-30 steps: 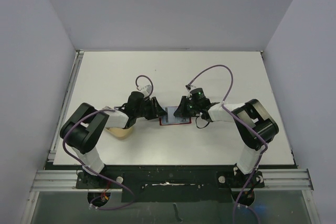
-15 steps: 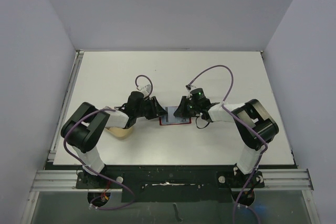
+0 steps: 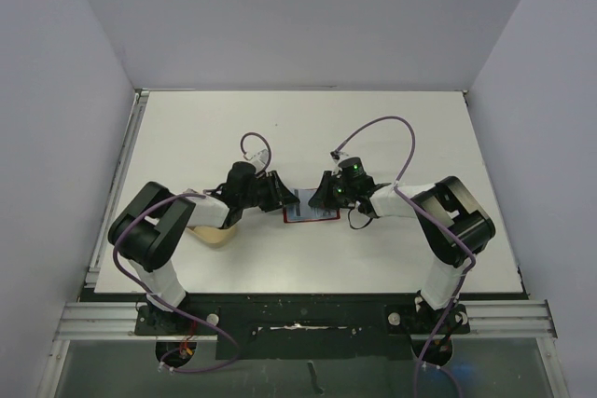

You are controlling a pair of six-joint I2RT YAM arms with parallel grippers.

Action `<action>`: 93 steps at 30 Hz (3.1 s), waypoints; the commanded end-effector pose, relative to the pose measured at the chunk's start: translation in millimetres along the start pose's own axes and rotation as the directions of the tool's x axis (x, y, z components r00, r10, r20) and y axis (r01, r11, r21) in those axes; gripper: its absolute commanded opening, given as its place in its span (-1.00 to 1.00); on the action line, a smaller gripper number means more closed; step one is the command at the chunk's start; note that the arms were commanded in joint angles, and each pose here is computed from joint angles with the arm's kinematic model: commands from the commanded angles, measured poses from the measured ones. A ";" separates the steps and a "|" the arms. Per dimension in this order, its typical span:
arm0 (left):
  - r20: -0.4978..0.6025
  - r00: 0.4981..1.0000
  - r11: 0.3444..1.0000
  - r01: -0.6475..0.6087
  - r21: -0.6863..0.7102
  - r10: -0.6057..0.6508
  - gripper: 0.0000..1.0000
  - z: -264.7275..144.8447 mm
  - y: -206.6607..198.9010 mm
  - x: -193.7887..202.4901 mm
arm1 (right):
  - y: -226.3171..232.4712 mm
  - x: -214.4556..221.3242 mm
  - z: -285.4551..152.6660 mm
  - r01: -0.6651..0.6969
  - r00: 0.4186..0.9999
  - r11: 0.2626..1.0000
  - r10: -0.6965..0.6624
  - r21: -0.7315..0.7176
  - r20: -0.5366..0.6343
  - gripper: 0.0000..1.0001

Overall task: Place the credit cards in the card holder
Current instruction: Turn over the card slot in the card holder, then pick up the credit card from the storage box.

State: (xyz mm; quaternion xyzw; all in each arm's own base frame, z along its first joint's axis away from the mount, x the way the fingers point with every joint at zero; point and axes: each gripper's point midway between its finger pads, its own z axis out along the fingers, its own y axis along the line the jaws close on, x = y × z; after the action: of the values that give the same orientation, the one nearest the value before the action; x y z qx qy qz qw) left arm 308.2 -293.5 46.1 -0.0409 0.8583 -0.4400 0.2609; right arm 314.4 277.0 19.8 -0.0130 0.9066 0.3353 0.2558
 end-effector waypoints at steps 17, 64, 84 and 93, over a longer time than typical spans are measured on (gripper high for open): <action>0.074 0.995 0.980 -0.080 0.183 0.067 -0.46 -6.2 -63.4 -21.6 | 8.2 11.6 -7.0 -0.019 1.000 0.998 0.019 -0.052 -0.003 -0.72; 0.024 0.965 0.963 -0.261 0.063 0.260 -0.37 8.8 -79.7 -28.3 | -8.7 -51.3 -112.7 0.060 0.941 0.989 -0.101 0.135 0.321 0.15; 0.039 0.842 0.706 -0.425 -0.567 0.539 -0.21 -200.7 -8.8 -120.1 | 5.6 -55.8 -124.6 0.099 0.932 0.990 -0.127 0.100 0.341 0.18; -0.134 0.782 0.476 -0.496 -0.726 0.609 0.14 -247.8 31.0 -115.2 | 1.1 -55.8 -120.8 0.115 0.937 0.986 -0.149 0.125 0.315 0.18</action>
State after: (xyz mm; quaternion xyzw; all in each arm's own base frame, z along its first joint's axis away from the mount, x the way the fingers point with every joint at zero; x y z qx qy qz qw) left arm 299.1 -91.3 186.5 0.0823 0.9031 -0.0329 0.4202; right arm 294.2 191.3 100.9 0.0061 0.8816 0.2609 0.3933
